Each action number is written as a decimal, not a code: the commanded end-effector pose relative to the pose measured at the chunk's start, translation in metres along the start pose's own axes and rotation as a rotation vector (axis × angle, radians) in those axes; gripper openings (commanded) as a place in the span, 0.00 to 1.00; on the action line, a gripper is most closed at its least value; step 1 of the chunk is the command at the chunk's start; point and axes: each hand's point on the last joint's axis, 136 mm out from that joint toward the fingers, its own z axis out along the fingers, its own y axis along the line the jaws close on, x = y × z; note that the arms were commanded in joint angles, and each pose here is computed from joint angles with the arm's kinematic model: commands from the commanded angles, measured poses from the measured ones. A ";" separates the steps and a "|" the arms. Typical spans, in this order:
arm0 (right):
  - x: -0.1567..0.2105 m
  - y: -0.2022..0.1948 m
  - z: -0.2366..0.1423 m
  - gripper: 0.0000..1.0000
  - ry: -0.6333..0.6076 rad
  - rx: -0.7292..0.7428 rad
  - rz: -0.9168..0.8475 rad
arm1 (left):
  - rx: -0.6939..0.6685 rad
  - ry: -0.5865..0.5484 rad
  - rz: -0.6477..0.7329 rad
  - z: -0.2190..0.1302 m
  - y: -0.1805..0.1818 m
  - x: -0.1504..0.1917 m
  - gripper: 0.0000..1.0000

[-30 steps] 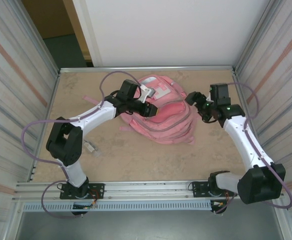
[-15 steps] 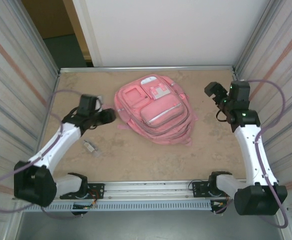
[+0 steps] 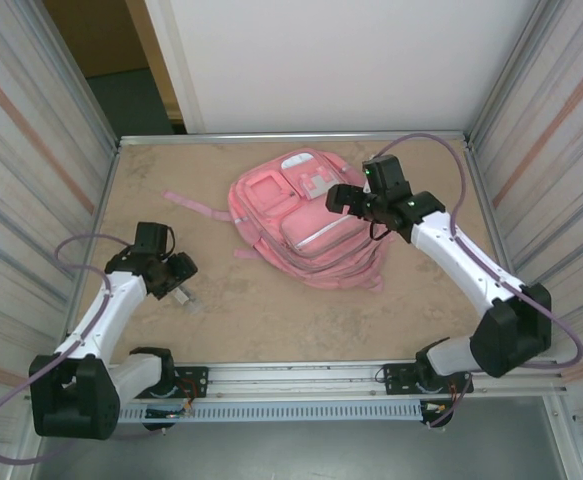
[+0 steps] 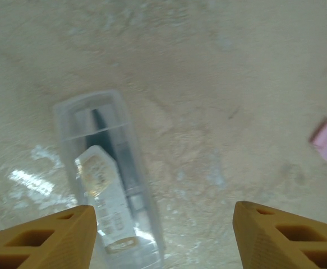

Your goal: Pack books, pencil case, and school supplies into a backpack

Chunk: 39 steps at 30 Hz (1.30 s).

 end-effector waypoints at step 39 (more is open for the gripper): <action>0.133 0.164 0.042 0.99 0.436 -0.406 -0.355 | 0.010 0.178 -0.183 0.017 0.000 0.021 0.49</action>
